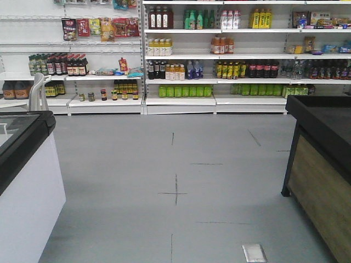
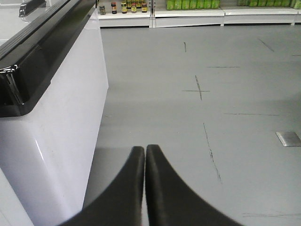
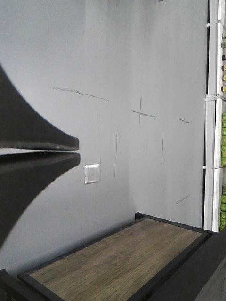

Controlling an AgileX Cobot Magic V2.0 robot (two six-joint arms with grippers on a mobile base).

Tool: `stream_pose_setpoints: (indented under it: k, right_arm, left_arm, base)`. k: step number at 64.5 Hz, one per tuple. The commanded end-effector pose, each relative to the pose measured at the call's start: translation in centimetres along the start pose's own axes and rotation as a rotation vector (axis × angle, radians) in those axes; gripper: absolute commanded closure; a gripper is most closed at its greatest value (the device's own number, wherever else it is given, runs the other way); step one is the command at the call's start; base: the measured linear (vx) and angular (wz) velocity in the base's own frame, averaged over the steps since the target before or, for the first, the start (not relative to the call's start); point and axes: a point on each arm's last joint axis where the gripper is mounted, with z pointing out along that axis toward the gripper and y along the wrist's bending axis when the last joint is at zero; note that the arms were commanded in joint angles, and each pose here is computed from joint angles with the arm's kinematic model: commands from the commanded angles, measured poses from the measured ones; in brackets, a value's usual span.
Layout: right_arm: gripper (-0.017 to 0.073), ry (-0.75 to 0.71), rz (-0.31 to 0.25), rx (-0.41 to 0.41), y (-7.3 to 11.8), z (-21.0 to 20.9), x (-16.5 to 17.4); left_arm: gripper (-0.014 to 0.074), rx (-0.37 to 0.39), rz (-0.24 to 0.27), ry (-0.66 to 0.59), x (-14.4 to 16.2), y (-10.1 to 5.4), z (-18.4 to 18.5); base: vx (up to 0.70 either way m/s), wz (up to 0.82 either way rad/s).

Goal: Pick three apples into basket with both arms
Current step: 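Drive the base along the aisle toward the fruit display bins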

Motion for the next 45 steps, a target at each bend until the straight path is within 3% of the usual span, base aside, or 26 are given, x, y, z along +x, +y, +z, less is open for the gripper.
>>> stream_pose_setpoints:
  k: [1, 45]
  right_arm:
    - [0.0561, -0.077, -0.003, 0.006, -0.04, -0.05, -0.72]
    - [0.0561, -0.074, -0.003, 0.006, -0.04, -0.05, -0.69]
  left_arm:
    - [0.0601, 0.008, -0.005, -0.096, -1.34, -0.05, -0.41]
    - [0.0601, 0.008, -0.005, -0.096, -1.34, -0.05, -0.41]
  base:
    - [0.00, 0.00]
    - [0.00, 0.00]
